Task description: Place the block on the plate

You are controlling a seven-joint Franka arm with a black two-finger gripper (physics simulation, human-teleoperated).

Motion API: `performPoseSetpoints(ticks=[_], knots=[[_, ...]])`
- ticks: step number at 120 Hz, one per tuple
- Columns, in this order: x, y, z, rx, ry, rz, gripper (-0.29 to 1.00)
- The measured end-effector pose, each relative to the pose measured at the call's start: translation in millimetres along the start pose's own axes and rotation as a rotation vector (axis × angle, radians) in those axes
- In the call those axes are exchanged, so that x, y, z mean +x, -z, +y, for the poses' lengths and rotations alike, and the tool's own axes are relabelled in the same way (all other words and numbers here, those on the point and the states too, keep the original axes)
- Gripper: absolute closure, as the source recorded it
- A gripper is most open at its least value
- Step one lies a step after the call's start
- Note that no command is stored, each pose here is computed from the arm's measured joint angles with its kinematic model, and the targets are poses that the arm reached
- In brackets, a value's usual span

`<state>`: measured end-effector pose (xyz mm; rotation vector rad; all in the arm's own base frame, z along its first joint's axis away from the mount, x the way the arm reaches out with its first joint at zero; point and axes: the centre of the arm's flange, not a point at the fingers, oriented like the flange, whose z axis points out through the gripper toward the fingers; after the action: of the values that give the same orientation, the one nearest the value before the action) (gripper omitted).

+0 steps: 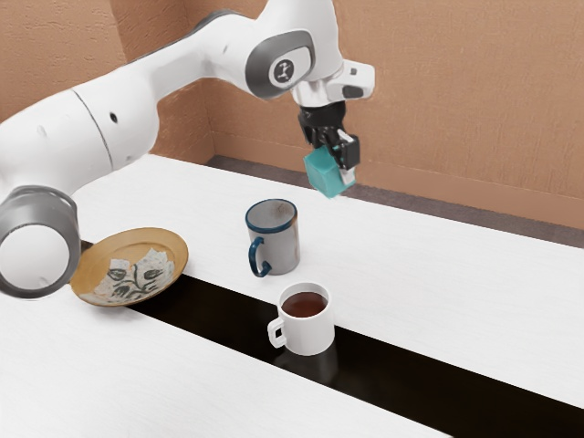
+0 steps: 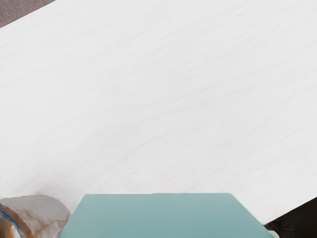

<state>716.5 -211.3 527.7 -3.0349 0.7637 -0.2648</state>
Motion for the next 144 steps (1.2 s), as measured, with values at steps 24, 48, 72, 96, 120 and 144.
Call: performPoseSetpoints(ticks=[24,48,72,96,120,144], knots=[[-84,-17,-158,0.059,0.235,-0.144,0.35],[-129,-46,-239,-0.006,0.315,-0.148,0.39],[-177,-69,-278,-0.033,0.352,-0.186,0.39],[-234,-94,-286,-0.067,0.389,-0.24,0.38],[-266,-88,-274,-0.08,0.403,-0.234,0.38],[-281,-88,-283,-0.076,0.421,-0.218,0.37]])
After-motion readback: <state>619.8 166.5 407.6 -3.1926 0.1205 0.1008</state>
